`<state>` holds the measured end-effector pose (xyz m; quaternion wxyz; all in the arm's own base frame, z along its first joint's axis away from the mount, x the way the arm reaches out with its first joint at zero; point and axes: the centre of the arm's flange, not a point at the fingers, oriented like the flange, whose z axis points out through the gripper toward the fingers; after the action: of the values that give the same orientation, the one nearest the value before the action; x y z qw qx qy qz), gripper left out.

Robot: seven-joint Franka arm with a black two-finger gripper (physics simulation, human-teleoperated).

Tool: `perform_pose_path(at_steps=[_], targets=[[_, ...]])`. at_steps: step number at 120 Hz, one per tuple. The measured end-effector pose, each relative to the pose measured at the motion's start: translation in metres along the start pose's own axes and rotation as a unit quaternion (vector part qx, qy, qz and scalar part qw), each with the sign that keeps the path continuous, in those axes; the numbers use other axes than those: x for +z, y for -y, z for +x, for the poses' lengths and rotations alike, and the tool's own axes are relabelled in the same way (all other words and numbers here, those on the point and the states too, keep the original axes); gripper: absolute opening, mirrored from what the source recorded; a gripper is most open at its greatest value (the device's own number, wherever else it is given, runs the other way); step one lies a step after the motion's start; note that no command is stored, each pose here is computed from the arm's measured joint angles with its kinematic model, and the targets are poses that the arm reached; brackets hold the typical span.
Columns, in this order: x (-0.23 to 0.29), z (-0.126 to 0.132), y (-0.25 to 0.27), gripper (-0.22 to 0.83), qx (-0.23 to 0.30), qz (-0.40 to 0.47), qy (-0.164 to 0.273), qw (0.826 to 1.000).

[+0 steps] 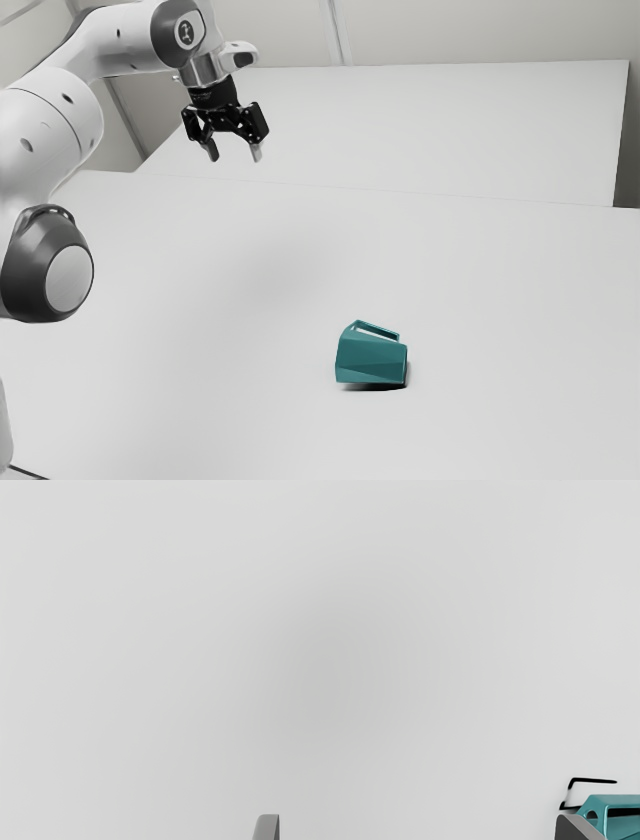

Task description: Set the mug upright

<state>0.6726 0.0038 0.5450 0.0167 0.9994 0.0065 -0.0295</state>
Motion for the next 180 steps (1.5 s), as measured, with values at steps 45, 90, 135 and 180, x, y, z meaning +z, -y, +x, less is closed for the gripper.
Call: perform_pose_path(at_steps=[45, 90, 135, 180], targets=[[0.027, -0.079, -0.006, 0.62, 0.005, -0.048, 0.029, 0.998], [0.118, -0.146, -0.036, 0.61, -0.046, -0.261, 0.037, 0.963], [0.202, -0.168, -0.041, 0.61, -0.044, -0.355, 0.045, 0.933], [0.239, -0.167, -0.109, 0.61, 0.049, -0.386, 0.024, 0.921]])
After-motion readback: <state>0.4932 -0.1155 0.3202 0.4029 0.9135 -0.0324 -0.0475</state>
